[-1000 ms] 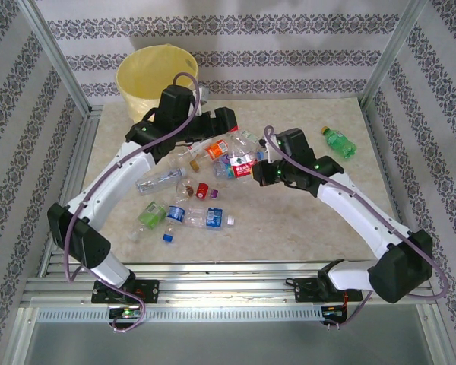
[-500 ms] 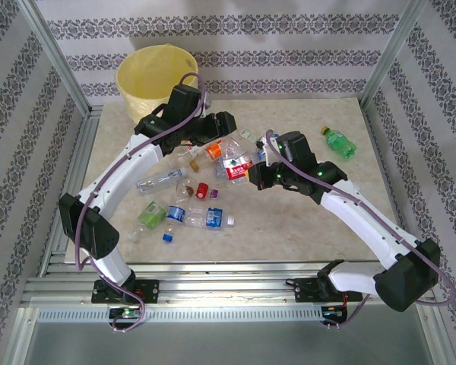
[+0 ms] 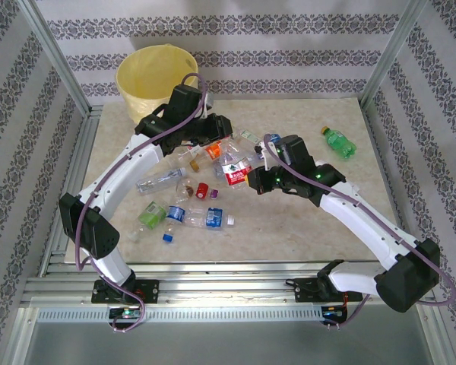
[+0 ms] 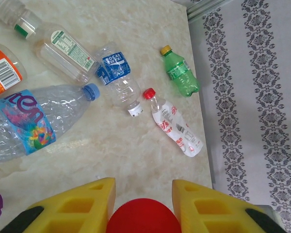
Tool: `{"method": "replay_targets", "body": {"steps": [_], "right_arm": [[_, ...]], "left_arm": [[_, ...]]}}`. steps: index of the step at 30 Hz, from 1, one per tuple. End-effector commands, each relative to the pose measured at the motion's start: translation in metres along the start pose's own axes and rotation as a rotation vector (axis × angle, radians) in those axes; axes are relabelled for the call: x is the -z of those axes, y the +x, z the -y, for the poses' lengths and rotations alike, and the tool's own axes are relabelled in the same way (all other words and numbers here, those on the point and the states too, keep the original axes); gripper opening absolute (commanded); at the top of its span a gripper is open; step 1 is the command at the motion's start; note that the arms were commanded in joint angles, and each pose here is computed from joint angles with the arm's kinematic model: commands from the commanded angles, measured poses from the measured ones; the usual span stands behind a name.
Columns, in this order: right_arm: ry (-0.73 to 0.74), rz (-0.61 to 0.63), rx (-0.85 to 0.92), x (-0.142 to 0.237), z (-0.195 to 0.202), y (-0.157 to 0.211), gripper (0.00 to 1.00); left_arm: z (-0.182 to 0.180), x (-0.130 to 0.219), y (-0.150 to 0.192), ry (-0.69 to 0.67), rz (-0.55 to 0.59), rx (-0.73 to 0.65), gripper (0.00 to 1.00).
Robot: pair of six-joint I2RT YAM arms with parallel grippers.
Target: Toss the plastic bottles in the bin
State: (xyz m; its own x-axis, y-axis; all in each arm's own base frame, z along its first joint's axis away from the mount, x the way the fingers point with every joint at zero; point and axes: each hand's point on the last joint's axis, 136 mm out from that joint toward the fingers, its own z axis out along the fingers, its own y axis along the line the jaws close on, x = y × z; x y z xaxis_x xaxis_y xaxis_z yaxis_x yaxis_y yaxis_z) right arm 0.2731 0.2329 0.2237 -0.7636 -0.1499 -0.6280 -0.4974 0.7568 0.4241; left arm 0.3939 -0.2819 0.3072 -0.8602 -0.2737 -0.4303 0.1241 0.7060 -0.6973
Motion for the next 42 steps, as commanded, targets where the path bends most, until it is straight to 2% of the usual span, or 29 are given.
{"method": "replay_targets", "body": {"steps": [1,5,9,16,19,23,30,42], "right_arm": [[-0.024,0.026,0.003,0.005,-0.009,-0.004,0.00],[-0.022,0.024,-0.005,0.004,-0.009,-0.004,0.02],[-0.015,0.025,-0.013,0.004,-0.008,-0.005,0.09],[-0.023,0.050,-0.019,0.010,-0.012,-0.010,0.50],[-0.016,0.074,-0.032,0.014,-0.012,-0.014,0.70],[-0.041,0.094,-0.031,0.017,-0.017,-0.018,0.86],[-0.027,0.127,-0.025,0.025,-0.016,-0.020,0.97],[-0.019,0.160,-0.026,0.038,-0.014,-0.016,0.98]], "left_arm": [[0.009,-0.002,0.007,0.033,-0.026,-0.014,0.20],[0.012,0.000,0.007,0.045,-0.027,-0.026,0.01],[0.016,0.004,0.006,0.054,-0.020,-0.053,0.00],[0.030,0.012,-0.002,0.092,-0.004,-0.120,0.00],[0.038,0.016,-0.006,0.117,0.006,-0.151,0.00],[0.041,0.021,-0.016,0.113,0.027,-0.171,0.00],[0.038,0.039,-0.042,0.047,0.083,-0.232,0.00],[0.034,0.095,-0.106,-0.057,0.251,-0.314,0.00]]}}
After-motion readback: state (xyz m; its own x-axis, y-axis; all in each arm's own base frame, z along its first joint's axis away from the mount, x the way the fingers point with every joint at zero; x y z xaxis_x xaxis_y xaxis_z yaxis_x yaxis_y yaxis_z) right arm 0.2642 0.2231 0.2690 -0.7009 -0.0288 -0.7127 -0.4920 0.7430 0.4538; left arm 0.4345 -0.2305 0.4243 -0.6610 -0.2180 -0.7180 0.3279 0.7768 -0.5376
